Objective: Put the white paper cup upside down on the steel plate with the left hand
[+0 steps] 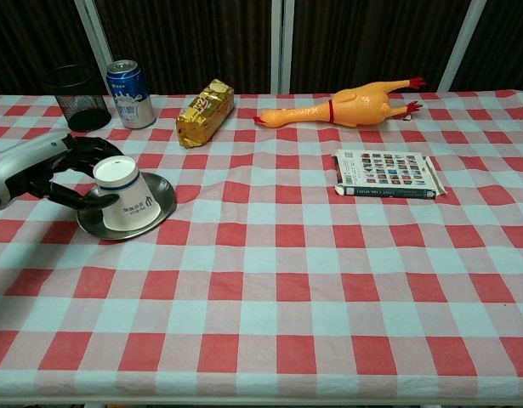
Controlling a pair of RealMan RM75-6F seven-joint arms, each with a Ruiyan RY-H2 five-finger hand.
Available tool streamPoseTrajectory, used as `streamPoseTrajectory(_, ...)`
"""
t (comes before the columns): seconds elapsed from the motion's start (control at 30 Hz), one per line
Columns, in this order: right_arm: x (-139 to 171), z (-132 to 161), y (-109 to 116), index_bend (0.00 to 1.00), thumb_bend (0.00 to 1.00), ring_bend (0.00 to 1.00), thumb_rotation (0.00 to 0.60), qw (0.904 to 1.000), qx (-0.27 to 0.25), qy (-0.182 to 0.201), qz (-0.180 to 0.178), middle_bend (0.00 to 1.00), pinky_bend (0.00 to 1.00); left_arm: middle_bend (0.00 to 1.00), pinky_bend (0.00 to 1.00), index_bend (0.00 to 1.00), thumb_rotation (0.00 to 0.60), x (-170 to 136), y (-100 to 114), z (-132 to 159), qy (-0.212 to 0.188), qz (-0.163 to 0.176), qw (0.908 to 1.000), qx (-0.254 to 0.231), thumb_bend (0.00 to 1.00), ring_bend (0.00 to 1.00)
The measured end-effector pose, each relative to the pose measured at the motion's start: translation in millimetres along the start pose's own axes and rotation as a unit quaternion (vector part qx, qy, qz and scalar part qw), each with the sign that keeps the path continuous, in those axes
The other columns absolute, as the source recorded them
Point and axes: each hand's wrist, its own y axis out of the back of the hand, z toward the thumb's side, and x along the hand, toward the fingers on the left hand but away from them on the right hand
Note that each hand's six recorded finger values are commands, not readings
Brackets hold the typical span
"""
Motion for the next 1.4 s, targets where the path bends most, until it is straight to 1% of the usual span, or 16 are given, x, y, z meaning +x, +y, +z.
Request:
streamPoseTrajectory(0.1, -0.1, 0.7, -0.3, 0.09, 0.13, 0.00, 0.600, 1.0000, -0.001, 0.001, 0.000, 0.11, 0.00, 0.37, 0.24, 0.45, 0.600, 7.4, 12.1, -10.9, 0.020, 0.025, 0.9995, -0.004, 0.34, 0.26)
streamPoseTrajectory(0.2, 0.2, 1.4, -0.9, 0.09, 0.12, 0.00, 0.600, 1.0000, -0.001, 0.002, 0.001, 0.11, 0.00, 0.37, 0.24, 0.45, 0.600, 12.4, 20.3, -19.9, 0.036, 0.042, 0.9984, -0.012, 0.34, 0.26)
streamPoseTrajectory(0.27, 0.3, 2.1, -1.0, 0.09, 0.12, 0.00, 0.600, 1.0000, -0.001, 0.003, 0.001, 0.11, 0.00, 0.37, 0.24, 0.45, 0.600, 12.1, 19.4, -19.8, 0.036, 0.041, 0.9984, -0.014, 0.34, 0.26)
streamPoseTrajectory(0.33, 0.6, 2.3, -1.2, 0.09, 0.12, 0.00, 0.600, 1.0000, -0.001, 0.003, 0.002, 0.11, 0.00, 0.37, 0.24, 0.45, 0.600, 9.6, 13.4, -15.9, 0.029, 0.029, 0.9990, -0.015, 0.34, 0.26)
streamPoseTrajectory(0.5, 1.0, 2.1, 0.2, 0.09, 0.12, 0.00, 0.600, 1.0000, 0.001, 0.003, 0.000, 0.11, 0.00, 0.37, 0.23, 0.45, 0.600, -0.5, -3.3, 1.6, -0.001, -0.001, 0.9998, -0.019, 0.34, 0.26)
streamPoseTrajectory(0.57, 0.7, 2.3, 1.1, 0.08, 0.12, 0.00, 0.600, 1.0000, 0.002, 0.003, -0.001, 0.11, 0.00, 0.37, 0.23, 0.45, 0.600, -1.6, -2.4, 4.8, -0.008, 0.001, 0.9998, -0.017, 0.34, 0.26)
streamPoseTrajectory(0.63, 0.0, 2.1, 1.9, 0.08, 0.12, 0.00, 0.600, 1.0000, 0.002, 0.002, -0.002, 0.11, 0.00, 0.37, 0.23, 0.45, 0.600, 0.5, 1.2, 2.5, -0.004, 0.009, 0.9998, -0.018, 0.34, 0.26)
streamPoseTrajectory(0.8, 0.4, 2.5, 2.5, 0.08, 0.12, 0.00, 0.600, 1.0000, 0.002, 0.003, -0.003, 0.11, 0.00, 0.37, 0.23, 0.45, 0.600, 9.0, 16.7, -18.1, 0.028, 0.038, 0.9988, -0.008, 0.34, 0.26)
streamPoseTrajectory(0.9, 1.2, 3.6, 1.7, 0.08, 0.12, 0.00, 0.600, 1.0000, 0.001, 0.005, -0.002, 0.11, 0.00, 0.37, 0.23, 0.45, 0.600, 9.9, 21.7, -27.7, 0.045, 0.050, 0.9976, -0.013, 0.34, 0.26)
streamPoseTrajectory(0.97, 1.5, 4.2, 1.0, 0.08, 0.12, 0.00, 0.600, 1.0000, 0.001, 0.006, -0.001, 0.11, 0.00, 0.37, 0.23, 0.45, 0.600, 7.9, 18.5, -26.0, 0.041, 0.046, 0.9980, -0.016, 0.34, 0.26)
streamPoseTrajectory(1.1, 1.6, 4.5, 0.4, 0.08, 0.12, 0.00, 0.600, 1.0000, 0.001, 0.006, -0.001, 0.11, 0.00, 0.37, 0.23, 0.45, 0.600, -1.5, 2.0, -10.2, 0.012, 0.023, 0.9994, -0.024, 0.34, 0.26)
streamPoseTrajectory(1.2, 1.5, 4.1, 2.0, 0.08, 0.12, 0.00, 0.600, 1.0000, 0.002, 0.005, -0.002, 0.11, 0.00, 0.37, 0.23, 0.45, 0.600, -6.8, -5.5, -2.3, -0.003, 0.013, 0.9996, -0.025, 0.34, 0.26)
streamPoseTrajectory(1.27, 1.1, 4.2, 3.1, 0.08, 0.12, 0.00, 0.600, 1.0000, 0.003, 0.005, -0.004, 0.11, 0.00, 0.37, 0.23, 0.45, 0.600, -5.5, -4.3, -3.6, -0.001, 0.015, 0.9997, -0.021, 0.34, 0.26)
streamPoseTrajectory(1.4, 0.6, 5.3, 4.4, 0.08, 0.12, 0.00, 0.600, 1.0000, 0.003, 0.006, -0.006, 0.11, 0.00, 0.37, 0.23, 0.45, 0.600, 2.6, 8.1, -16.2, 0.020, 0.037, 0.9991, -0.009, 0.34, 0.26)
